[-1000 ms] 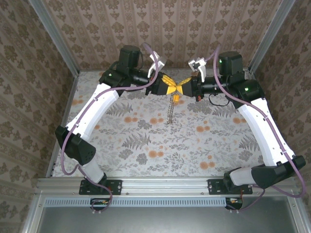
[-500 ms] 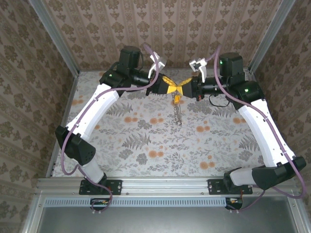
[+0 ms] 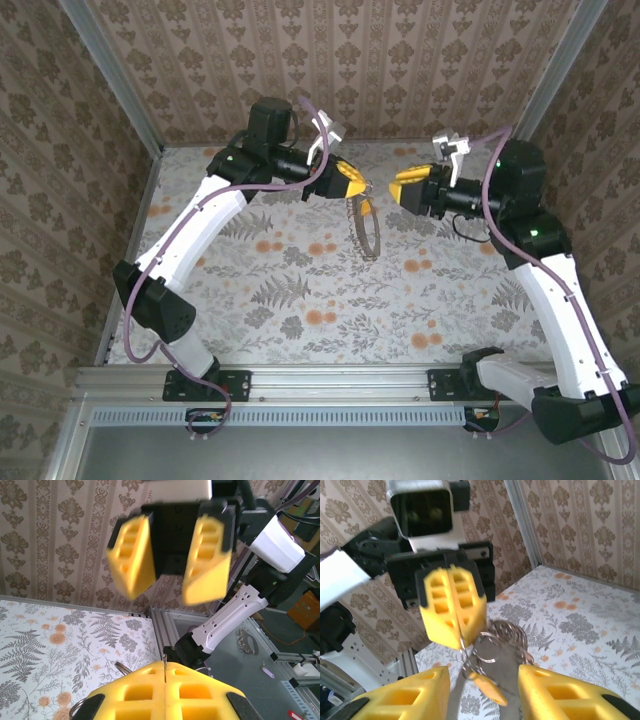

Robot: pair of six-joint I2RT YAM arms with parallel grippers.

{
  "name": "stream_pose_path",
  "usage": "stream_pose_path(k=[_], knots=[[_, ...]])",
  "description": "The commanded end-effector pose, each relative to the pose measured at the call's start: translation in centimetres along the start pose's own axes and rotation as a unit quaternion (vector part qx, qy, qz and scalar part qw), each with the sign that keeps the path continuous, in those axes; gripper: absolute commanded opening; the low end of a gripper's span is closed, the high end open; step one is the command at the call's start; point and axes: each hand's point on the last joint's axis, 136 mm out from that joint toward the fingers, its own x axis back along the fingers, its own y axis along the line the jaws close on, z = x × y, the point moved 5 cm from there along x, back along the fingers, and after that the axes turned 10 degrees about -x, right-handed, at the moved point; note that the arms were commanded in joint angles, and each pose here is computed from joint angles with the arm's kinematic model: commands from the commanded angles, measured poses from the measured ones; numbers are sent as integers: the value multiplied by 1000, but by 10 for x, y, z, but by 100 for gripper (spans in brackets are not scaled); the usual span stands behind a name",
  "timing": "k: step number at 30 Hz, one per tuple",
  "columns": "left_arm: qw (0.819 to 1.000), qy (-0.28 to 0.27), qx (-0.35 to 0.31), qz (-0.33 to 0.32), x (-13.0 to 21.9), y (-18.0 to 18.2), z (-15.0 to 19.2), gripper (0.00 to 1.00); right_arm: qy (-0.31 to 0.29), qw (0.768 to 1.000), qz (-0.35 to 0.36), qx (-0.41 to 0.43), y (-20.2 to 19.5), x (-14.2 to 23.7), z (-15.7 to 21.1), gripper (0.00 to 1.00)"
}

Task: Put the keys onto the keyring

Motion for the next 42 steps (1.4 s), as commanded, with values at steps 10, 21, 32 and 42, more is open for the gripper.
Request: stream_pose_path(k=[10,21,32,42], knots=[[997,-26,-58,43,10,-28,-28,0,2,999,-39,-14,-16,-14,41,53],[996,-30,-57,54,10,-30,-31,0,6,995,-95,18,5,-33,41,56],[996,-32,-60,63,8,-34,-33,0,8,992,-120,25,13,-48,37,50],[996,-30,-58,57,6,-31,-31,0,17,991,-126,27,17,-49,37,0]])
